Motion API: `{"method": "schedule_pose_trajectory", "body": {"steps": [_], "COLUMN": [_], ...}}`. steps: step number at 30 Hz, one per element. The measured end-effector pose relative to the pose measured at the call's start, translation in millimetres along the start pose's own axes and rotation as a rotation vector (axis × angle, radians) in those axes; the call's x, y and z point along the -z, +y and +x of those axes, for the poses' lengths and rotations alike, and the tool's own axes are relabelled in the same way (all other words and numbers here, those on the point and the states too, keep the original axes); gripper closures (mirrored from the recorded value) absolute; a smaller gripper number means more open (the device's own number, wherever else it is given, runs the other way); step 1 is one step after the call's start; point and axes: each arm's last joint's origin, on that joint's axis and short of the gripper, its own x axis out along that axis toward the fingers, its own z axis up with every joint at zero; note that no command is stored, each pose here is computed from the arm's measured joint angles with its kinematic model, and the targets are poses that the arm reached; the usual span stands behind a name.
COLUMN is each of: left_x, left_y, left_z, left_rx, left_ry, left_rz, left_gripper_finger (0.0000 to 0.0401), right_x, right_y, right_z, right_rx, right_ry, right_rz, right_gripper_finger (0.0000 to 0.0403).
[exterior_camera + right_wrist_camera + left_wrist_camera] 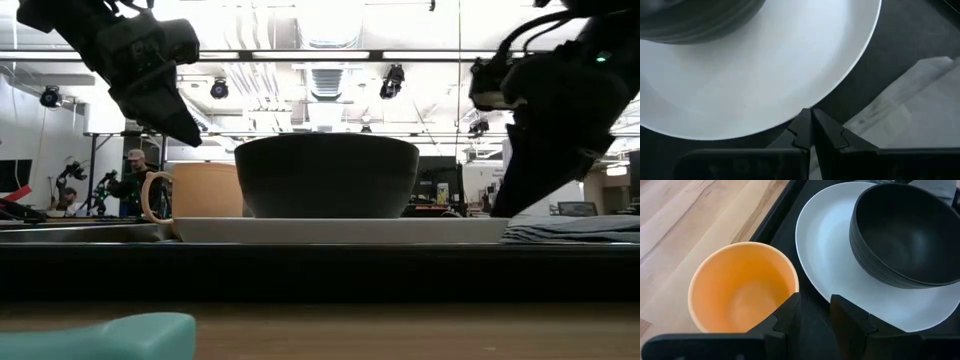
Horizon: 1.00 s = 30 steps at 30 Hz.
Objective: Set up tray
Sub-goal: Adjust the white plate on the black serving tray, then adjust the gray table napkin on the black serving tray
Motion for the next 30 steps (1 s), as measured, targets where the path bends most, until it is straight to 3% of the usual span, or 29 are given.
{"method": "schedule_pose_trajectory", "body": {"steps": [16,19,23,30], "left_x": [-1.0,-1.0,-0.9,-0.9], "left_y": [-0.1,-0.1,-0.1,-0.1], "left_z": [-1.8,-1.8,-1.8,-1.8], "left_rx": [0.011,0.011,0.011,0.011], "left_ry": [-0.009,-0.008,-0.008,-0.008], "left_rz": [-0.004,-0.004,-0.002,0.000], "left_gripper_finger": [0.0314,0.0314,0.0314,0.0314], "right_x": [-21.1,-21.3,-26.6,-25.1], "right_y": [20.5,16.2,1.6,-2.9], "right_z": [10.6,9.2,-12.8,-19.1], "right_rx": [-0.028,0.014,0.153,0.143], "right_ry": [0.036,0.065,0.084,0.149], "right_rz": [-0.079,-0.089,-0.049,-0.007], "right_gripper_finger": [0.0394,0.0394,0.0395,0.0395]}}
